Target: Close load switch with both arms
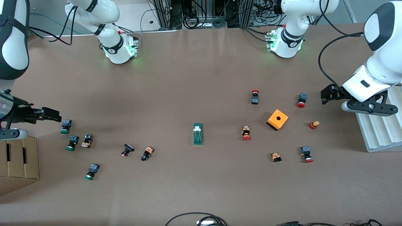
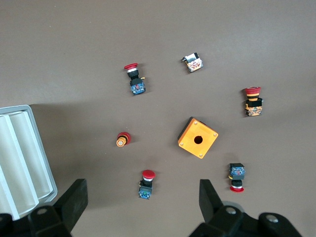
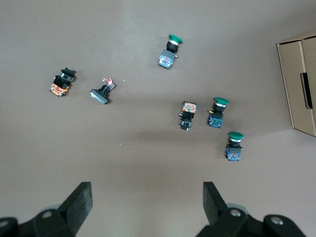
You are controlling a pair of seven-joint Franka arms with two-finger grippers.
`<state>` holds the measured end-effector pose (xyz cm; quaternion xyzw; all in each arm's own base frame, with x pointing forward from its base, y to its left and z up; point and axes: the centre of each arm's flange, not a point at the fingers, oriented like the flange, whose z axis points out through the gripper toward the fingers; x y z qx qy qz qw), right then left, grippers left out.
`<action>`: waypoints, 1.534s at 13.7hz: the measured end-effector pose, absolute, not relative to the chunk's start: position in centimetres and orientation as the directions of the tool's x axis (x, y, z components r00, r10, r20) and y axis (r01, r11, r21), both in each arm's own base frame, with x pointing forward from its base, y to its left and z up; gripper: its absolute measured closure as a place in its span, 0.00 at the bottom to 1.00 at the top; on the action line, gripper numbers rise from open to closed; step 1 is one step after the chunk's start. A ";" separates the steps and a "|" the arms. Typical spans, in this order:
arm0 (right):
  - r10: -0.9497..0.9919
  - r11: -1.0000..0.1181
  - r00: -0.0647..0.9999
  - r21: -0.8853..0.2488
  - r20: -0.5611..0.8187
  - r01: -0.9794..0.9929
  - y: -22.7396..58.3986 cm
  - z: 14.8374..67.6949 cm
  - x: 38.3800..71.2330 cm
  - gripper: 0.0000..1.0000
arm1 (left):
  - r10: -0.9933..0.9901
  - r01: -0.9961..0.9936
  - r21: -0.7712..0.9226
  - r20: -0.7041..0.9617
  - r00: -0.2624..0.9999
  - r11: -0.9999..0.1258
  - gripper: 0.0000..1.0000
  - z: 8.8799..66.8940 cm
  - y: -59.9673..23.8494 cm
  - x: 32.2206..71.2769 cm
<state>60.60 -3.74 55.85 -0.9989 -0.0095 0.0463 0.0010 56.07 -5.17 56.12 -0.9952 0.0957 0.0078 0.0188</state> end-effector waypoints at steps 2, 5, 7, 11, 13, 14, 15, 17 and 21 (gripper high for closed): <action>0.019 -1.000 0.996 -0.015 -0.092 0.017 -3.6 55.9 60.6 0.00 | -0.190 -0.191 -0.036 -0.019 0.982 -0.981 0.00 56.1 -5.2 56.1; 0.018 -1.000 0.996 -0.027 -0.091 0.015 -3.6 55.9 60.6 0.00 | -0.190 -0.191 -0.036 -0.019 0.982 -0.981 0.00 56.1 -5.2 56.1; 0.018 -0.999 0.996 -0.028 -0.091 0.015 -3.5 55.9 60.6 0.00 | -0.190 -0.191 -0.036 -0.019 0.982 -0.981 0.00 56.1 -5.2 56.1; 0.020 -0.999 0.994 -0.030 -0.106 0.016 -3.5 54.9 60.9 0.00 | -0.198 -0.199 -0.036 -0.020 0.980 -0.979 0.00 56.1 -5.6 56.0; 0.020 -0.999 0.993 -0.032 -0.117 0.016 -3.5 54.2 61.2 0.00 | -0.216 -0.217 -0.035 -0.020 0.976 -0.976 0.00 56.1 -6.6 55.9; 0.022 -0.999 0.992 -0.039 -0.122 0.017 -3.4 53.9 61.3 0.00 | -0.221 -0.221 -0.035 -0.020 0.975 -0.975 0.00 56.1 -7.0 55.9; 0.025 -0.998 0.992 -0.056 -0.128 0.018 -3.1 53.5 61.4 0.00 | -0.223 -0.223 -0.035 -0.021 0.975 -0.974 0.00 56.1 -7.1 55.9; 0.040 -0.996 0.991 -0.085 -0.131 0.029 -2.1 52.6 61.9 0.00 | -0.222 -0.223 -0.034 -0.031 0.974 -0.974 0.00 55.9 -7.1 55.8; 0.136 -0.988 0.989 -0.085 -0.062 0.130 5.3 52.1 63.1 0.00 | -0.223 -0.224 -0.018 -0.067 0.973 -0.974 0.00 54.7 -9.8 55.6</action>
